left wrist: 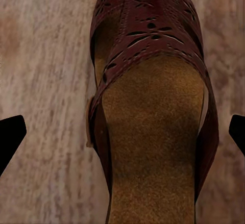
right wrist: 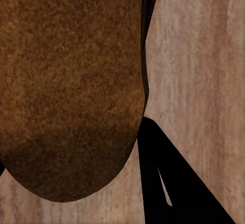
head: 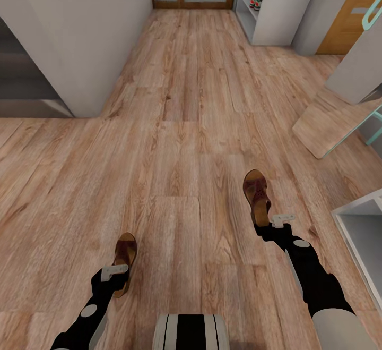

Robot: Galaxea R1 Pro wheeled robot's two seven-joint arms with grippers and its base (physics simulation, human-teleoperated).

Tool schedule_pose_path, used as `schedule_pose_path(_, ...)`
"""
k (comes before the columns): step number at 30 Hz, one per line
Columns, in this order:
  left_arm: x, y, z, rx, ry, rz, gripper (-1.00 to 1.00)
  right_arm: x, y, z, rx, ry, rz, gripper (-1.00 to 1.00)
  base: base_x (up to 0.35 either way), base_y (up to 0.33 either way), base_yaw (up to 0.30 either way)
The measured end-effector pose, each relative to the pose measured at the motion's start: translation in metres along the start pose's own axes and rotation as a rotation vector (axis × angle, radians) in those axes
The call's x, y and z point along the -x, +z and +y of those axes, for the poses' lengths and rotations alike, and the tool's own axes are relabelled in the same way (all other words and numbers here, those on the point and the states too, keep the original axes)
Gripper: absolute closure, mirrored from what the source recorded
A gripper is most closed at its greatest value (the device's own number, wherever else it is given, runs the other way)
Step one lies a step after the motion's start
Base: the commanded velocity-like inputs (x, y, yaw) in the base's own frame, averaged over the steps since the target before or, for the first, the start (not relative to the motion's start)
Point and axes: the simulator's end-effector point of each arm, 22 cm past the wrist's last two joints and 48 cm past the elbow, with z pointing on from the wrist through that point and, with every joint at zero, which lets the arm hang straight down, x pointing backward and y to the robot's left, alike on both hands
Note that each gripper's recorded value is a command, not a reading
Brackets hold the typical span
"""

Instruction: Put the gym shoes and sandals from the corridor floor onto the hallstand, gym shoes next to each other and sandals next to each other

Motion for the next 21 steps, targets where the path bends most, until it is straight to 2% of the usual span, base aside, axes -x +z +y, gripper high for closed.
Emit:
schedule_pose_path(5, 0.0, 0.0, -0.003, -0.006, 0.004, -0.001, -1.0, 0.0, 0.0, 0.0, 0.0, 0.0, 0.0, 1.0, 0.001, 0.0, 0.0)
schedule_pose_path(12, -0.021, 0.002, -0.019, -0.047, 0.051, 0.036, -1.0, -0.016, 0.008, 0.002, 0.003, 0.0, 0.028, 1.0, 0.0, 0.0, 0.0)
schedule_pose_path(21, -0.031, 0.002, -0.02, -0.047, 0.057, 0.052, -1.0, -0.026, 0.013, 0.003, 0.005, 0.0, 0.044, 1.0, 0.0, 0.0, 0.0)
